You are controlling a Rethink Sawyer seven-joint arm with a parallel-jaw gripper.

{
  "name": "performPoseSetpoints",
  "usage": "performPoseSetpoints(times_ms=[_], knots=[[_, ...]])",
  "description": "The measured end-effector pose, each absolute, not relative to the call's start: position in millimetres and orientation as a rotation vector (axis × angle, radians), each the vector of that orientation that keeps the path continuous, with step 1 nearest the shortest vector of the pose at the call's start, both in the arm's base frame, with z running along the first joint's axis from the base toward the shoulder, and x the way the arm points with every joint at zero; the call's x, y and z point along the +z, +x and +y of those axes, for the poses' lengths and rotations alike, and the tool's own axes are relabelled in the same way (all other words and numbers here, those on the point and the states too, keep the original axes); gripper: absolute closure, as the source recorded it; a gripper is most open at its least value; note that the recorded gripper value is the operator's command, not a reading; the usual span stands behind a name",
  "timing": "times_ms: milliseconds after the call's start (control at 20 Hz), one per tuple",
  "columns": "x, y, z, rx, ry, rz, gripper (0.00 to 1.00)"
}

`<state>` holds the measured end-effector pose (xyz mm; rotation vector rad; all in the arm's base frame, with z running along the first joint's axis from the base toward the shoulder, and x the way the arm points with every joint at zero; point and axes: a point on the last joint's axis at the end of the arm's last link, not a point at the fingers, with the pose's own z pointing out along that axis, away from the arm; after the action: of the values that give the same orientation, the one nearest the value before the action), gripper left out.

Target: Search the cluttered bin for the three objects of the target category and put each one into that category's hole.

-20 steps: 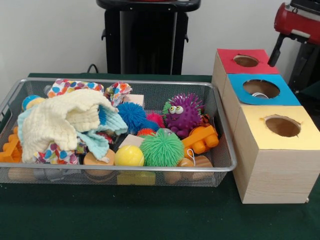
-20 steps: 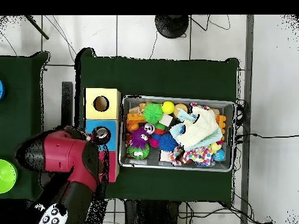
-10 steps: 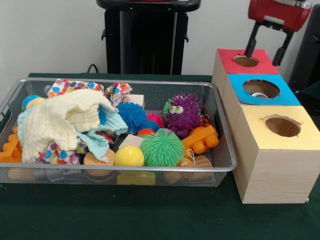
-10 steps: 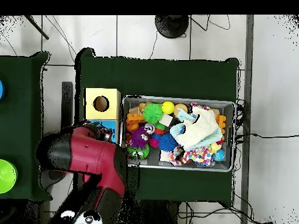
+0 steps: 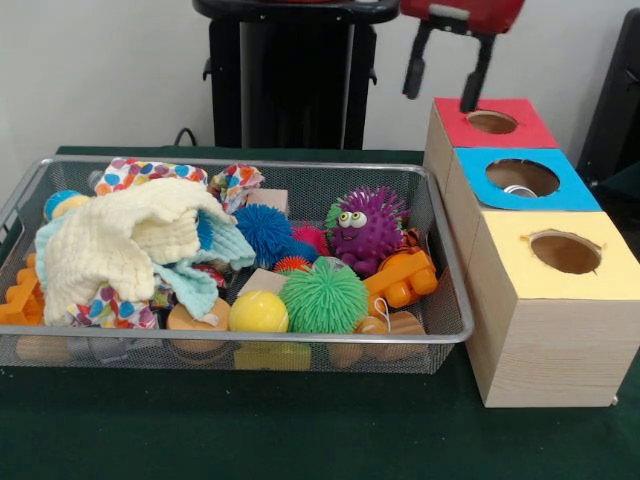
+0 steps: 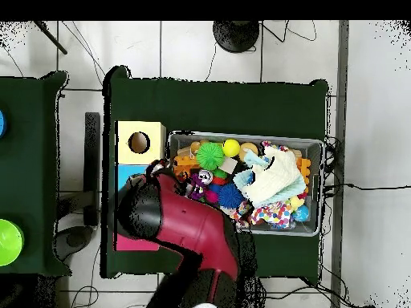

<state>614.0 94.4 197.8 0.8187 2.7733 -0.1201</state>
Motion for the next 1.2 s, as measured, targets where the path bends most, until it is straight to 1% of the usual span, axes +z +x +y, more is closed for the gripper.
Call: performPoseSetpoints(times_ms=[250,350,450,750,1100,1200], knots=[[205,612,42,-0.177,0.750,2.778,0.00],[207,614,31,-0.182,0.720,2.782,0.00],[211,622,6,-0.168,0.655,2.790,0.00],[212,643,-30,-0.097,0.555,2.805,0.00],[202,653,-28,-0.061,0.514,2.830,0.00],[191,653,-18,-0.050,0.474,2.853,0.00]])
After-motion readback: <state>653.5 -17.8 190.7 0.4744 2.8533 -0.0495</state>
